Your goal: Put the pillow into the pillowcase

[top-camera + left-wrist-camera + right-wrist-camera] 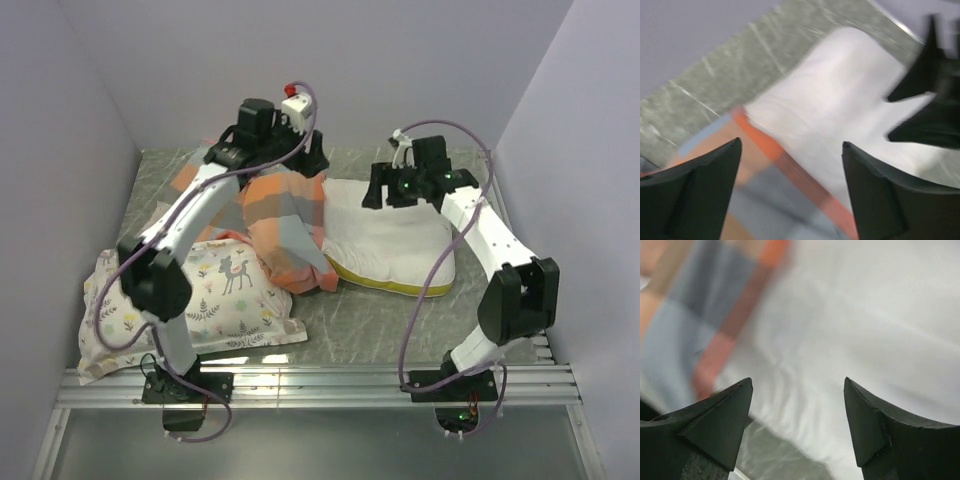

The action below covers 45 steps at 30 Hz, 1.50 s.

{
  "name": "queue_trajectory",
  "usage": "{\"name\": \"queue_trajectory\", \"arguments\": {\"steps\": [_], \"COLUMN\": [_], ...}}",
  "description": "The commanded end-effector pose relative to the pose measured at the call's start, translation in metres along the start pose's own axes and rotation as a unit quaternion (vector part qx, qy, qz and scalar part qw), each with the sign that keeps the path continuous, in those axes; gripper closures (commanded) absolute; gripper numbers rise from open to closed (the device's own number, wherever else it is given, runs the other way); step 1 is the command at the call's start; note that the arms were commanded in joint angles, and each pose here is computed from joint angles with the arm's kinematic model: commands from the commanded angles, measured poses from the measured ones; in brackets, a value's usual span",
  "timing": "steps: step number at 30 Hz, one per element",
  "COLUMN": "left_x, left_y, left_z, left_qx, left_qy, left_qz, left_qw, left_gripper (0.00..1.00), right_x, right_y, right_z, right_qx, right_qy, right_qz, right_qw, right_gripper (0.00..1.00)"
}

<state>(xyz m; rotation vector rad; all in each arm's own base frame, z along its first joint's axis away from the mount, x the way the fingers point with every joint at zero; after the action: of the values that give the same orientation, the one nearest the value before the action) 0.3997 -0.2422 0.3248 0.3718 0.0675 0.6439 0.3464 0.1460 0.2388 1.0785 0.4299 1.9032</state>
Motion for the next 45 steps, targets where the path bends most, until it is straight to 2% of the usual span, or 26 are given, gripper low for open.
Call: {"name": "queue_trajectory", "arguments": {"steps": [1,4,6,8,12,17,18,22,23,24,27,29,30,33,34,36,40,45], "left_x": [0.043,0.063,0.078,0.08,0.078,0.083,0.085,0.082,0.075,0.071,0.052,0.04,0.04,0.038,0.038,0.052,0.077,0.097], "left_y": [-0.058,-0.1,-0.122,-0.134,-0.154,-0.166,-0.168,-0.176,-0.182,-0.187,-0.205,-0.212,-0.214,-0.211,-0.21,-0.202,-0.186,-0.17], "left_z": [-0.029,-0.046,-0.054,-0.061,-0.088,-0.122,-0.126,-0.119,-0.113,-0.113,-0.112,-0.111,-0.112,-0.112,-0.113,-0.116,-0.119,-0.12], "left_qx": [0.046,0.065,0.068,0.071,0.076,0.114,0.115,0.077,0.058,0.053,0.05,0.051,0.052,0.051,0.052,0.063,0.068,0.07], "left_qy": [0.046,0.043,0.048,0.043,0.027,0.024,0.028,0.051,0.051,0.049,0.035,0.039,0.04,0.038,0.031,0.019,0.013,0.014], "left_qz": [0.109,0.133,0.174,0.179,0.185,0.209,0.211,0.192,0.164,0.152,0.121,0.116,0.126,0.15,0.154,0.219,0.287,0.306], "left_qw": [0.992,0.988,0.981,0.98,0.979,0.971,0.97,0.977,0.983,0.986,0.991,0.991,0.99,0.987,0.986,0.973,0.956,0.949], "left_gripper": [0.09,0.06,0.08,0.1,0.16,0.24,0.28,0.45,0.49,0.6,0.74,0.7,0.56,0.39,0.37,0.35,0.33,0.31], "right_x": [-0.067,-0.111,-0.136,-0.154,-0.16,-0.162,-0.164,-0.164,-0.164,-0.164,-0.157,-0.154,-0.151,-0.144,-0.141,-0.129,-0.121,-0.131], "right_y": [-0.015,-0.026,-0.036,-0.034,-0.042,-0.055,-0.059,-0.07,-0.072,-0.073,-0.079,-0.08,-0.076,-0.061,-0.054,-0.034,-0.002,0.013], "right_z": [0.019,0.035,0.03,0.032,0.02,0.002,-0.003,-0.021,-0.024,-0.027,-0.033,-0.034,-0.032,-0.023,-0.022,-0.009,-0.003,0.006], "right_qx": [-0.017,-0.016,0.006,0.002,0.023,0.069,0.081,0.116,0.121,0.127,0.138,0.141,0.137,0.12,0.115,0.081,0.042,-0.001], "right_qy": [-0.039,-0.104,-0.138,-0.171,-0.177,-0.191,-0.194,-0.195,-0.194,-0.194,-0.186,-0.186,-0.184,-0.162,-0.154,-0.124,-0.089,-0.095], "right_qz": [-0.142,-0.184,-0.202,-0.212,-0.203,-0.175,-0.171,-0.135,-0.129,-0.124,-0.11,-0.106,-0.105,-0.111,-0.111,-0.111,-0.142,-0.19], "right_qw": [0.989,0.977,0.97,0.962,0.963,0.963,0.963,0.964,0.965,0.965,0.967,0.967,0.968,0.973,0.975,0.983,0.985,0.977], "right_gripper": [0.19,0.18,0.18,0.17,0.14,0.15,0.17,0.37,0.4,0.43,0.53,0.55,0.55,0.5,0.48,0.46,0.36,0.22]}}
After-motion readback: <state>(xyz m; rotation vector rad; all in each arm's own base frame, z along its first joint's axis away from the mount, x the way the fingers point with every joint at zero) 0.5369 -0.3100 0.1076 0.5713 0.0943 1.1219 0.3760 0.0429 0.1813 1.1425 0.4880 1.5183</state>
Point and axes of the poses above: each gripper's point midway between its finger pads, its own y axis back along the fingers, its own x axis along the line the jaws close on, z = x × y, the point moved 6 cm from there along y, back along the fingers, and after that the axes turned 12 degrees about -y, right-handed, at the moved point
